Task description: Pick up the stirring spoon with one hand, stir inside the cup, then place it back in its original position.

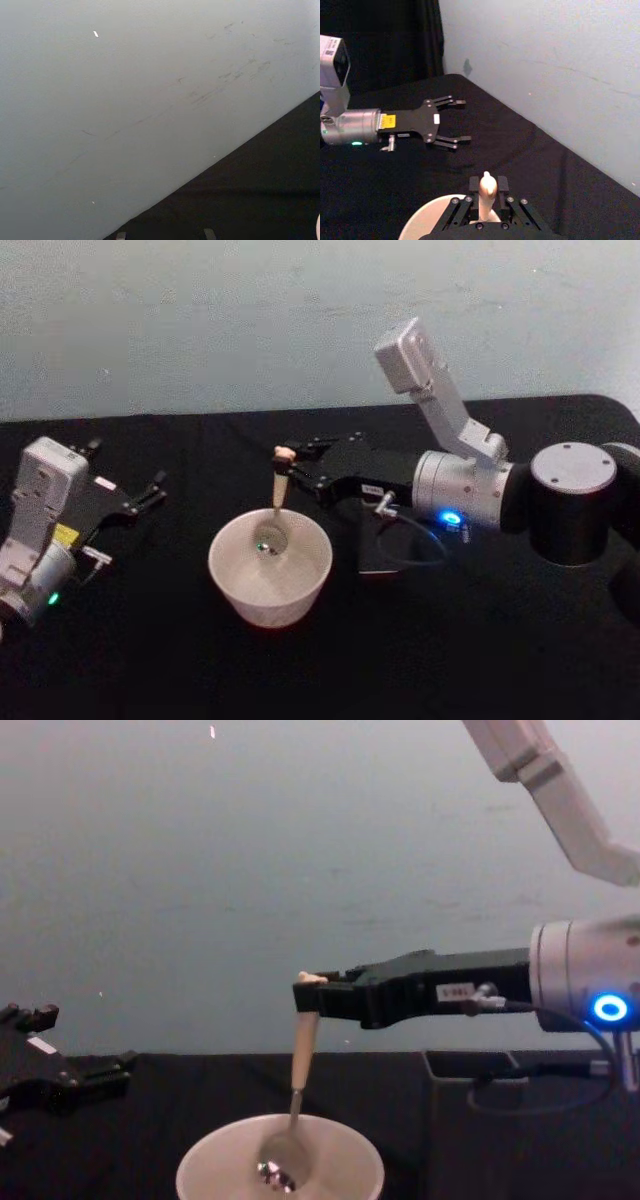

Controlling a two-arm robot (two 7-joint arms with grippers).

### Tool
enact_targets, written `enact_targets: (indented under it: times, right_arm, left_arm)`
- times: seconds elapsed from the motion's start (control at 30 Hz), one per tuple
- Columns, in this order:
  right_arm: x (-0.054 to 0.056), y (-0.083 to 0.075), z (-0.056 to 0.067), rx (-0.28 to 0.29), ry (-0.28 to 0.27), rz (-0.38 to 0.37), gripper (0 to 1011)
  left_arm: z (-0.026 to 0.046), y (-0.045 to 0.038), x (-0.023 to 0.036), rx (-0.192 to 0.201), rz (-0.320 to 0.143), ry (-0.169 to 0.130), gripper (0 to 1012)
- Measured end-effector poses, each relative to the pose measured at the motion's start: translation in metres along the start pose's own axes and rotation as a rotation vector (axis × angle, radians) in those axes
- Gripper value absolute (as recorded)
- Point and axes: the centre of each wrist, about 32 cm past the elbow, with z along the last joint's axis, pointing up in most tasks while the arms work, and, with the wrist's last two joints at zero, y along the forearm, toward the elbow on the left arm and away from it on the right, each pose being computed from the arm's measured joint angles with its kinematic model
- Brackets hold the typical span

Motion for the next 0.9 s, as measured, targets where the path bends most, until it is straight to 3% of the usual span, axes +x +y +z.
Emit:
enact_targets:
  times: [0.27, 0.57, 0.9]
  right_arm:
    - [0.004, -0.013, 0.000, -0.005, 0.009, -0.007, 211]
    - [-0.003, -0.033, -0.005, -0.029, 0.010, 0.044, 211]
    - [-0.015, -0.030, -0.004, -0.039, 0.009, 0.095, 211]
  left_arm:
    - [0.0000, 0.0000, 0.0000, 0.000, 0.000, 0.000, 1001]
    - [0.0000, 0.0000, 0.0000, 0.000, 0.000, 0.000, 1001]
    - [0.0000, 0.0000, 0.0000, 0.000, 0.000, 0.000, 1001]
